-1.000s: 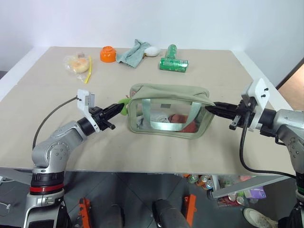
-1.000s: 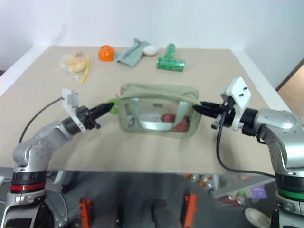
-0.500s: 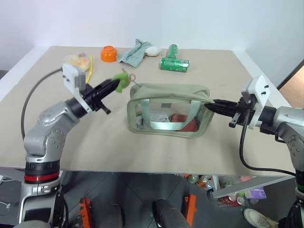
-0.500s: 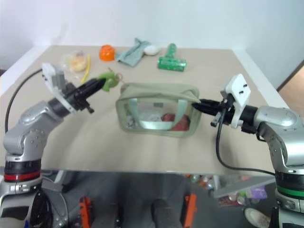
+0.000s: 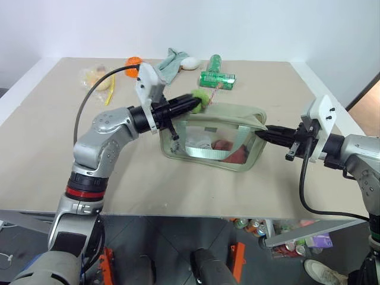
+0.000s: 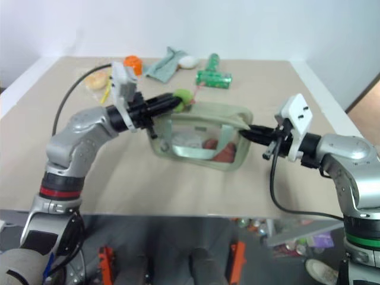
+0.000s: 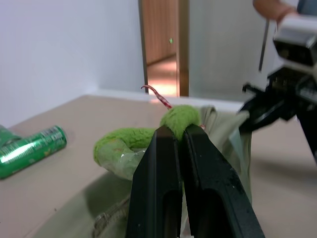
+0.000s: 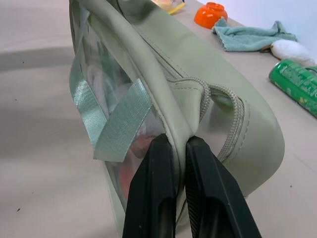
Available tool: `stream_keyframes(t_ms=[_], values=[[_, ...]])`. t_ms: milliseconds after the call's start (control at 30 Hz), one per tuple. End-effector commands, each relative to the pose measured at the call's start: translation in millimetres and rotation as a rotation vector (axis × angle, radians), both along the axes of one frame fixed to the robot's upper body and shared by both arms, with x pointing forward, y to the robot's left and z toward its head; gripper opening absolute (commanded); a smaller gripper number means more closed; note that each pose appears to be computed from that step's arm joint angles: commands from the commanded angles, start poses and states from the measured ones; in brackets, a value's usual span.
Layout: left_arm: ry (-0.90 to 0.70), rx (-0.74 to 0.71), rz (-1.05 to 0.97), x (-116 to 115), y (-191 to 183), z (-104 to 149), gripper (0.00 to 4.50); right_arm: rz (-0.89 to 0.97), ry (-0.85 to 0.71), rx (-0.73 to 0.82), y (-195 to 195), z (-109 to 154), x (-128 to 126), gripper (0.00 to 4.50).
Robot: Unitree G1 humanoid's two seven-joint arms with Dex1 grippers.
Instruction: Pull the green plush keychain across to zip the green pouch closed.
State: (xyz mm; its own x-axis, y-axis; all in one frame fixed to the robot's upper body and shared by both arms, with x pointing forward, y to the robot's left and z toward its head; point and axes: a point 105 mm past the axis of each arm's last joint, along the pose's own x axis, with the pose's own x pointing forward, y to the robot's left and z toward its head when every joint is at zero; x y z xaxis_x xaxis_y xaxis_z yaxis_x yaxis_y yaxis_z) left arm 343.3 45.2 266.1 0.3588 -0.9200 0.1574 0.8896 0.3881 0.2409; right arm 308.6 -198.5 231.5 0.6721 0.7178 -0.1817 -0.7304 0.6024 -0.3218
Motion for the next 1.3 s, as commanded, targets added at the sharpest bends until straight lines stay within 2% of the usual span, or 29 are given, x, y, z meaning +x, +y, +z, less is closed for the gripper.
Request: stream_keyframes(t_ms=[33, 300, 333, 433, 600, 633, 700, 833, 1033, 1167, 1300], values=[[-0.046, 0.072, -0.023, -4, -1, -3, 0.07, 0.003, -0.08, -0.011, -1, 18, -8, 0.26], [-0.023, 0.059, 0.073, 13, 8, -2, 0.07, 0.008, -0.071, -0.01, 0, 17, -8, 0.26], [-0.029, 0.061, 0.072, 13, 9, -2, 0.74, 0.01, -0.069, -0.01, 0, 17, -7, 0.26], [-0.049, 0.072, 0.064, 10, 9, -2, 1.73, 0.011, -0.067, -0.01, 1, 16, -7, 0.26], [-0.158, 0.061, 0.074, 4, 21, 19, 3.52, 0.014, -0.065, -0.01, 1, 16, -4, 0.26], [-0.172, 0.066, 0.074, 2, 24, 20, 3.74, 0.015, -0.065, -0.01, 1, 16, -3, 0.26], [-0.186, 0.079, 0.063, -2, 27, 21, 4.47, 0.017, -0.065, -0.011, 2, 16, -3, 0.26], [-0.192, 0.133, 0.022, -13, 31, 12, 4.47, 0.021, -0.065, -0.012, 2, 16, 0, 0.26], [-0.157, 0.117, -0.029, -28, 30, 3, 4.47, 0.033, -0.068, -0.018, 3, 17, 4, 0.26], [-0.16, 0.045, 0.133, -16, 53, 7, 4.47, 0.045, -0.074, -0.021, 5, 20, 6, 0.26], [-0.119, 0.021, 0.2, -12, 63, -3, 4.47, 0.053, -0.074, -0.021, 7, 20, 5, 0.26]])
